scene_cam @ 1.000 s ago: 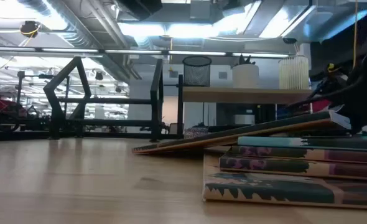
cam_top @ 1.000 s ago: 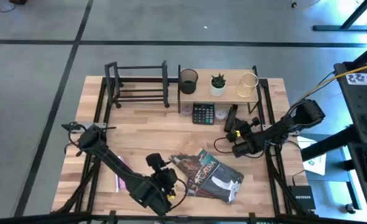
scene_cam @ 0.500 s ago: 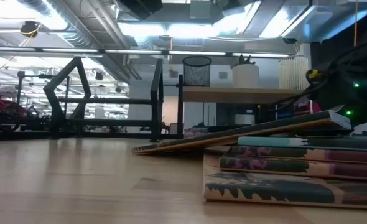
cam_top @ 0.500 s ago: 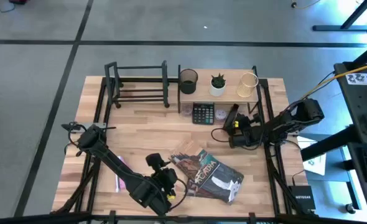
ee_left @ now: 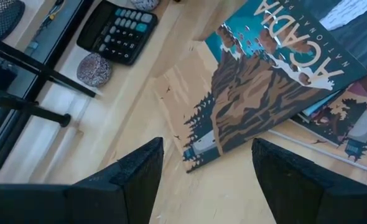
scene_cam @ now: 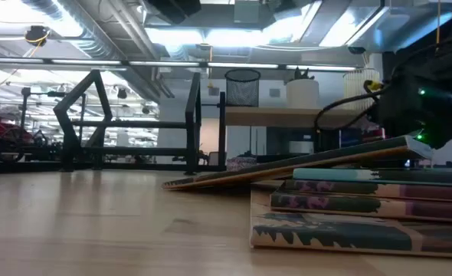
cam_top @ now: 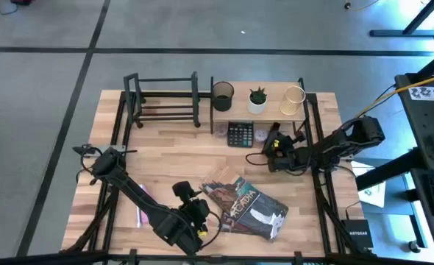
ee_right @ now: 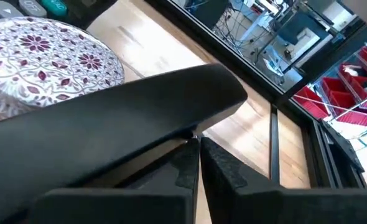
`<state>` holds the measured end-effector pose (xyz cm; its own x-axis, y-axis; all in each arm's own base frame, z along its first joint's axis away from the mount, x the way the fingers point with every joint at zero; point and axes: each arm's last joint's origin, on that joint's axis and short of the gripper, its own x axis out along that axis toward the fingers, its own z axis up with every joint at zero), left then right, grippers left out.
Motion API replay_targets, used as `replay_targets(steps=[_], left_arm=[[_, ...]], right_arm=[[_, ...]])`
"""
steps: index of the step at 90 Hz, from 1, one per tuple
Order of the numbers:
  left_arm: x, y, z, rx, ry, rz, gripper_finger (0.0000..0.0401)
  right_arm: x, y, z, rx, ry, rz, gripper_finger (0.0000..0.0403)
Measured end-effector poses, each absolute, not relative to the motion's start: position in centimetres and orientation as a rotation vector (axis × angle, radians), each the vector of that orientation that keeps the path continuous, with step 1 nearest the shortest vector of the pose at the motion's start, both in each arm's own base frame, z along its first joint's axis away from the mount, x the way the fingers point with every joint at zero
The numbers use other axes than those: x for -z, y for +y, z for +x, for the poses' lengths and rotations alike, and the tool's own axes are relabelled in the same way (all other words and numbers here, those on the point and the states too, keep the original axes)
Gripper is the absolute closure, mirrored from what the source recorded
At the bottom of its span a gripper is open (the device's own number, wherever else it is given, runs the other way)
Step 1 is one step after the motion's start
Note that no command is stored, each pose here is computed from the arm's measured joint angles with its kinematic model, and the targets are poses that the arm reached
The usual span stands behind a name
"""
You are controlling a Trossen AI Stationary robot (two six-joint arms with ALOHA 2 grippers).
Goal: Stock shelves
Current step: Put the black stapler under the shelf
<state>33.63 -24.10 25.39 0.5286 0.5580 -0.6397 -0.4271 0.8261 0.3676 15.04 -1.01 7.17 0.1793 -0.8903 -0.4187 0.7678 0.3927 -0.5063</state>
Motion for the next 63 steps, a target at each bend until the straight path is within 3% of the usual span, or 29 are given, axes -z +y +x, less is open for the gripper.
replay_targets(steps=[13,34,63], left_arm=[[-25.4,-24.1,33.6,-0.592,0.824,0.173,0.0174],[-25.4,-24.3,33.9,-0.575,0.805,0.154,0.0174],[-25.5,-24.4,34.0,-0.57,0.801,0.15,0.0174]], right_arm=[[-8.1,-0.5,15.4,1.18,0.79,-0.151,0.0403],[-11.0,-0.1,13.5,1.373,1.004,-0.131,0.0403],[-11.0,6.4,15.0,0.995,1.001,0.135,0.0403]])
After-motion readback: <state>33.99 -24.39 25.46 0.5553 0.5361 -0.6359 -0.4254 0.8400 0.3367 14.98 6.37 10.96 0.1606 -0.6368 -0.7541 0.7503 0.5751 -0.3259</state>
